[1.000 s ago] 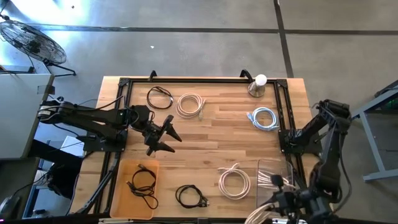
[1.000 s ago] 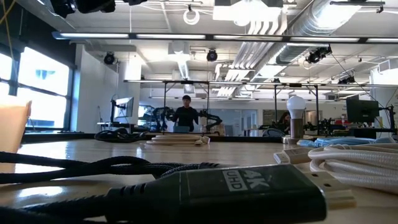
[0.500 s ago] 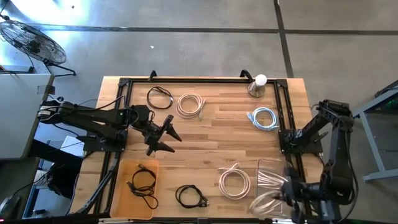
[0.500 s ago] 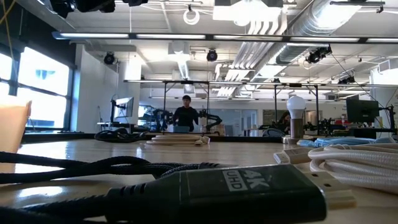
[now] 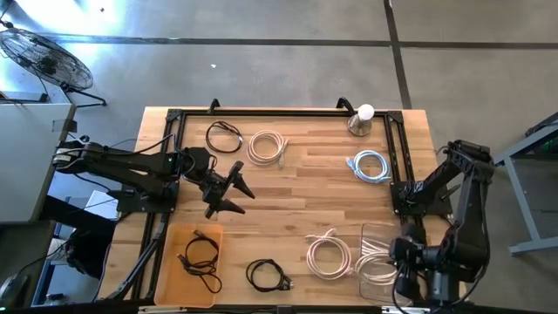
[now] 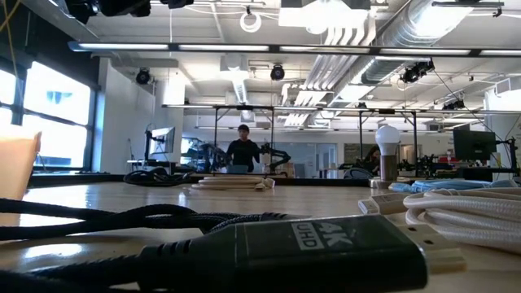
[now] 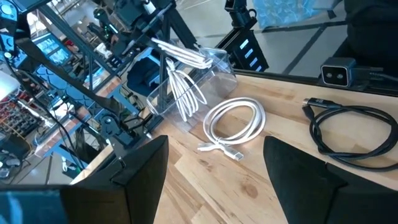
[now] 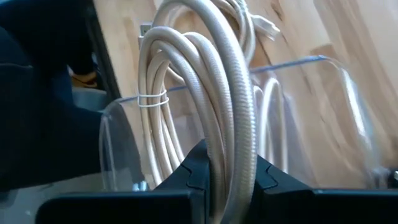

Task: Sort HDMI cables
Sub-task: Put the white HDMI cable into the transparent bin

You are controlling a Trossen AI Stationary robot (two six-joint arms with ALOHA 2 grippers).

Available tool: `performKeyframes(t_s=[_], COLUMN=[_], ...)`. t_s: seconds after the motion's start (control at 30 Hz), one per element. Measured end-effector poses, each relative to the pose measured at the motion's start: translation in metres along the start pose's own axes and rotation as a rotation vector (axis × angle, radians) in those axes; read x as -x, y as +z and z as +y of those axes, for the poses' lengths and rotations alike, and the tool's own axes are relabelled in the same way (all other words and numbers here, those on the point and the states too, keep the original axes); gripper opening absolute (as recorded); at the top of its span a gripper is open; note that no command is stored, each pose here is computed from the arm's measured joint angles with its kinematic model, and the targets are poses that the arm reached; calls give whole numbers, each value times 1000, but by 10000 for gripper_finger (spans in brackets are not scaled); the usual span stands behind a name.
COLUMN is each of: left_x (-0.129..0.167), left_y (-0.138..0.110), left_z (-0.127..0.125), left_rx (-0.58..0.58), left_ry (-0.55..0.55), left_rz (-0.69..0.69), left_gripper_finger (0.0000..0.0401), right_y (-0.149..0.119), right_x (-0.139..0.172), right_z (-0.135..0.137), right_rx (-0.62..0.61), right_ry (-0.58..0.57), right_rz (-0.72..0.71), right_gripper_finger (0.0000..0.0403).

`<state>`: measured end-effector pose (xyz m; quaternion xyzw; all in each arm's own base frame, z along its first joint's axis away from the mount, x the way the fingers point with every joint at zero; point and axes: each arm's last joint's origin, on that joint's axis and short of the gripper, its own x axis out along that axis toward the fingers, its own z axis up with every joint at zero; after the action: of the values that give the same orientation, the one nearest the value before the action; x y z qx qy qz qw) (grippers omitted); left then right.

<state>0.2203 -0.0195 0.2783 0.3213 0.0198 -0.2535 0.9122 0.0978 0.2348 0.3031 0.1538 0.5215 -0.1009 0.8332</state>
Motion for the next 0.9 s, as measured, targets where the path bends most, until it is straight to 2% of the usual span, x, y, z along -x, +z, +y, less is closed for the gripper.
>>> performKeyframes(t_s=[0.2, 0.47, 0.67, 0.9], left_x=[0, 0, 0, 0], left_y=[0, 0, 0, -1], left_z=[0, 0, 0, -1], left_rx=[0, -2, 9, 57], left_ry=[0, 0, -3, -11], left_rz=[0, 1, 4, 11], left_gripper_finger=[257, 257, 257, 257], right_y=[2, 1, 7, 15], right_x=[6, -14, -26, -39], right_z=[-2, 3, 3, -6], right_rx=[-49, -101, -45, 17], right_ry=[-20, -115, -202, -394], right_rz=[35, 147, 144, 162], right_gripper_finger=[32, 32, 32, 31])
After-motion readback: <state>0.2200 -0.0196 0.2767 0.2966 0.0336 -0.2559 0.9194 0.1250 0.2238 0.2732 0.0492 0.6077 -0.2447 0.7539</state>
